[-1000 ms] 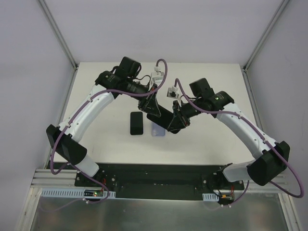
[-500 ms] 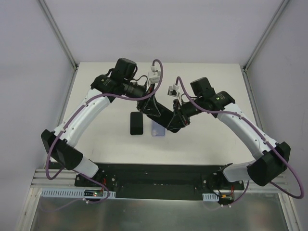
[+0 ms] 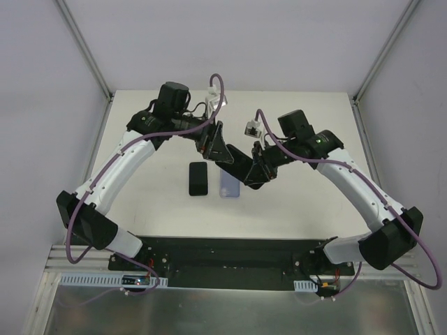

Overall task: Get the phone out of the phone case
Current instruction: Remove the phone case from the phone.

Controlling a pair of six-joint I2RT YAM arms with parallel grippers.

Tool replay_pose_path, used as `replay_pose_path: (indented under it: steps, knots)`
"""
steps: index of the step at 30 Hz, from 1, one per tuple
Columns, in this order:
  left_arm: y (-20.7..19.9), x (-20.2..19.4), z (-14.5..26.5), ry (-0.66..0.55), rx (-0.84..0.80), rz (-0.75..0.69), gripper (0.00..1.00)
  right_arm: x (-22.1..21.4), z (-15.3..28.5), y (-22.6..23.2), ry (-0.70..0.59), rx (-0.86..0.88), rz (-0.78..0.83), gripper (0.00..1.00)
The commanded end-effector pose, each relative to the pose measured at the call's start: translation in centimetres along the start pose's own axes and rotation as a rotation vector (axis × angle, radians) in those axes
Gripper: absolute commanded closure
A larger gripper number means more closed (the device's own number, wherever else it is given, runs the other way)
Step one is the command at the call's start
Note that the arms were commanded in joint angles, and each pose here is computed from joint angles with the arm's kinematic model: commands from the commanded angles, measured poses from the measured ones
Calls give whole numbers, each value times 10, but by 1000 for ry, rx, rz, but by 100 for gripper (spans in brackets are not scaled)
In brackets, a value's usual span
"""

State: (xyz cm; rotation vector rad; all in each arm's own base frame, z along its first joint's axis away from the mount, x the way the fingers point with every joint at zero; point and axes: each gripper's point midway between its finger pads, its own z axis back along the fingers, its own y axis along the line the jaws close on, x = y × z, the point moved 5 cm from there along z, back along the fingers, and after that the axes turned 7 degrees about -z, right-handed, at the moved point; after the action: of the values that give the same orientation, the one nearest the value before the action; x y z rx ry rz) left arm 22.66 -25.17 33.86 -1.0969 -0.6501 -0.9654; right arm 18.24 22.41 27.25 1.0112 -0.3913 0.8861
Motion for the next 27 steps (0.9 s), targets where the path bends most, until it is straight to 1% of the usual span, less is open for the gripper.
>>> replay_pose_path:
  steps: [1,5,9,12,17,21,23,25,27]
  knots:
    - [-3,25,15,-121,-3,73,25,25,18,24,-76,12,128,100]
    - [-2,27,15,-141,-40,123,34,27,17,25,-70,10,136,100]
    - [-3,28,12,-156,-84,159,39,26,15,23,-58,6,139,100]
    - [-4,28,11,-162,-103,180,47,24,13,22,-52,4,141,100]
    - [-1,24,6,-169,-129,239,65,25,10,19,-46,-18,147,100]
    - [4,21,0,-191,-148,304,85,26,7,14,-43,-54,151,100]
    - [8,19,-5,-202,-175,378,92,28,6,12,-43,-64,153,100]
    - [12,18,-10,-217,-197,431,98,30,5,10,-43,-77,157,100]
    - [17,17,-14,-228,-210,457,100,30,3,9,-38,-87,157,100]
